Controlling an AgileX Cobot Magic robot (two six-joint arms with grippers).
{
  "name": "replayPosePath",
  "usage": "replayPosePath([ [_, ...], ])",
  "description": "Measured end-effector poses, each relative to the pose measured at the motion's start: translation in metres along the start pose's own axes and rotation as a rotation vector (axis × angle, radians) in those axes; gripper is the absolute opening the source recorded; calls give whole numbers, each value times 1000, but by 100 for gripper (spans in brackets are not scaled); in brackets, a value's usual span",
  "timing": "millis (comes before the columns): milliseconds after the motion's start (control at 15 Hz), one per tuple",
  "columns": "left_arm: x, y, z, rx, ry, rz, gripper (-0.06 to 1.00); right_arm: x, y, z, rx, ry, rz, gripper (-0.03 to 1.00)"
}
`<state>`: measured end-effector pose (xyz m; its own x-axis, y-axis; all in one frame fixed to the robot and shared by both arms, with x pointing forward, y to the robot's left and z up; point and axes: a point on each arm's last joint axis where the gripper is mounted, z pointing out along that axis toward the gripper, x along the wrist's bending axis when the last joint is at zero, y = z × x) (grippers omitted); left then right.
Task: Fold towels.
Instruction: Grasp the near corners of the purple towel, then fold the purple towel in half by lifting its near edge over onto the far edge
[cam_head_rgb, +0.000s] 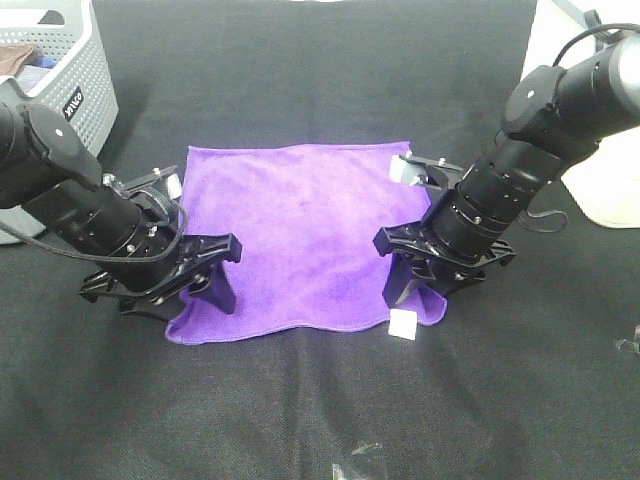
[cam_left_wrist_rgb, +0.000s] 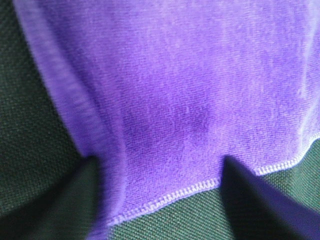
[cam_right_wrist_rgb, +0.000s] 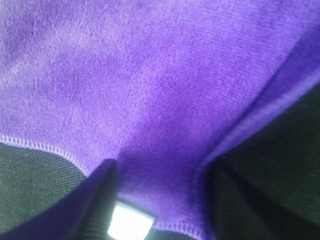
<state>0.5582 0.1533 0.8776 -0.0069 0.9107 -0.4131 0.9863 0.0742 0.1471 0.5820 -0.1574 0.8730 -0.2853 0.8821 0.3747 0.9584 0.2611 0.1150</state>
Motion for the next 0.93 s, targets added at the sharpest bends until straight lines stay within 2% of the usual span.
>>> replayPosePath([
  [67, 0, 1, 0, -8, 3, 1, 38, 0, -1, 2, 10, 2, 9, 43],
  [267, 1, 2, 0, -25, 12, 16, 4, 0, -1, 4, 17, 4, 19, 18],
  [400, 2, 2, 0, -22, 28, 81, 0, -1, -2, 4, 19, 4, 21, 3],
  [800, 4, 2, -1, -14, 51, 174, 0, 4, 2, -1, 39, 28, 8, 3],
  [933, -4, 5, -19, -61, 40, 219, 0, 11, 12, -17, -15, 30, -20, 3],
])
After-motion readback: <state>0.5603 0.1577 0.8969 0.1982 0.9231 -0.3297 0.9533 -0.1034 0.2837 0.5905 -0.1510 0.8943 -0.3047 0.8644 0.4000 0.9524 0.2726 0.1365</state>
